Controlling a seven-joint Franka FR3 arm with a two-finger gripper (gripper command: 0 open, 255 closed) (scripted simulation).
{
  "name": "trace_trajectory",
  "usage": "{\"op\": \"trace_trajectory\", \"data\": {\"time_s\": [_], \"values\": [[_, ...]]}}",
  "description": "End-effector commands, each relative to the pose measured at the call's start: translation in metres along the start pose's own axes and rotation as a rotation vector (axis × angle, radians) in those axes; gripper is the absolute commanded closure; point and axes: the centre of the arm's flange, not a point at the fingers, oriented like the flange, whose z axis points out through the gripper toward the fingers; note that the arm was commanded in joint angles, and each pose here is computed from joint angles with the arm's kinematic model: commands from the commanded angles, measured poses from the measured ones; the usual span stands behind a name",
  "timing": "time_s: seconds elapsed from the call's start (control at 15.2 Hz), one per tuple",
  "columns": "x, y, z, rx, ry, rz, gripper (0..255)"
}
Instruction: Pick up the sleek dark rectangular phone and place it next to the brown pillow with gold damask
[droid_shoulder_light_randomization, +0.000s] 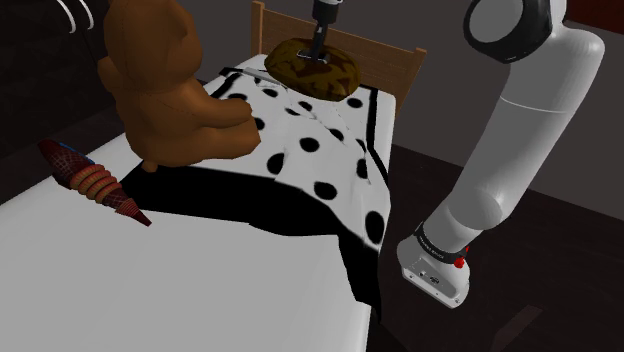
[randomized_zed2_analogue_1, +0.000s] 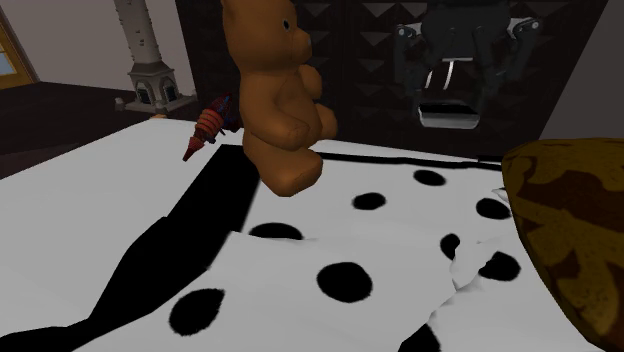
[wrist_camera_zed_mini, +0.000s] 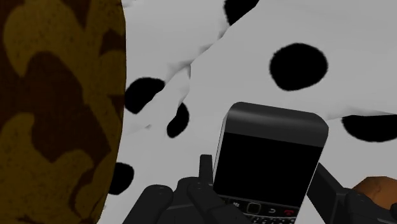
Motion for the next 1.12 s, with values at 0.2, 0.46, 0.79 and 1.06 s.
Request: {"op": "trace_trajectory", "data": {"time_s": [0.2,0.46,0.79,1.06], "values": [[-0.036,0.056,0.003,0.000,0.000,-0.002,255],[-0.041,0.063,0.019,0.000,0.000,-0.002,255],[-0.042,0.061,0.045,0.000,0.000,-0.002,255],[-0.043,0.060,0.066,0.000,0.000,-0.002,255]]}}
